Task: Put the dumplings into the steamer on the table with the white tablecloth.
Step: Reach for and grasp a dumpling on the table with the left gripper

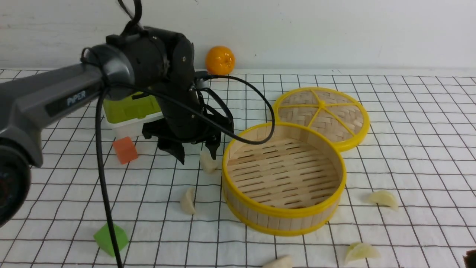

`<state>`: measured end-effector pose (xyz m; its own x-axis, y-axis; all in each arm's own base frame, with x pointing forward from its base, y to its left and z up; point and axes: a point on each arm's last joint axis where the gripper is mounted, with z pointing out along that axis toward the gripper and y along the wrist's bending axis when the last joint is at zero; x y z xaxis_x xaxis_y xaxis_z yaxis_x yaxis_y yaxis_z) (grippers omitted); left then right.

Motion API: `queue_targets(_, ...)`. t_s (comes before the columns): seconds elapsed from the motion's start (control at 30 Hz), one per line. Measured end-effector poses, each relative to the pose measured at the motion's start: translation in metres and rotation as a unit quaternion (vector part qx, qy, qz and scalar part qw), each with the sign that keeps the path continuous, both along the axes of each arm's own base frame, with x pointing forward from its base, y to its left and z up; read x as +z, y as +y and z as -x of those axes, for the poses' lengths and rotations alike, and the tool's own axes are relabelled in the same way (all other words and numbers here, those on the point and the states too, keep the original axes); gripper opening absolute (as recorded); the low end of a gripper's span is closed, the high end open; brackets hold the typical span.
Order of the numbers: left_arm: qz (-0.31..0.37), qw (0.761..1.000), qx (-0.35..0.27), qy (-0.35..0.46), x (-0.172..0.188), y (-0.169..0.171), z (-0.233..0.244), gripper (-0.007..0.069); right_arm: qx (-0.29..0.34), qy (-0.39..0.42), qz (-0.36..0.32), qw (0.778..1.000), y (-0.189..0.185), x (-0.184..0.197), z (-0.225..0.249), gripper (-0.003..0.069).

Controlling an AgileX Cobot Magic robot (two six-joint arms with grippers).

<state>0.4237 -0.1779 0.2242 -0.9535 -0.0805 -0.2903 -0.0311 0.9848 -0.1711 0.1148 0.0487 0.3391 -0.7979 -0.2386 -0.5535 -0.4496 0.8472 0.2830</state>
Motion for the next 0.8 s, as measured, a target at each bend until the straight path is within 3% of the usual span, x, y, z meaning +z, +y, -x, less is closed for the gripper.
queue_targets(0.2, 0.035, 0.998, 0.054, -0.005, -0.027, 0.012, -0.023, 0.0503, 0.001, -0.004, 0.002, 1.0, 0.0, 0.001, 0.003, -0.0005)
queue_targets(0.53, 0.051, 0.997, 0.039, -0.03, -0.047, -0.007, -0.028, 0.0489, 0.0, -0.004, 0.007, 1.0, -0.001, 0.0, 0.002, -0.0001)
queue_targets(0.63, 0.043, 0.998, 0.029, -0.032, -0.047, -0.01, -0.027, 0.0447, 0.0, -0.004, 0.009, 1.0, -0.001, 0.0, 0.002, 0.0)
queue_targets(0.8, 0.026, 0.999, 0.024, -0.016, -0.054, -0.008, -0.026, 0.0275, 0.0, -0.004, 0.009, 1.0, -0.002, 0.0, 0.002, 0.0003)
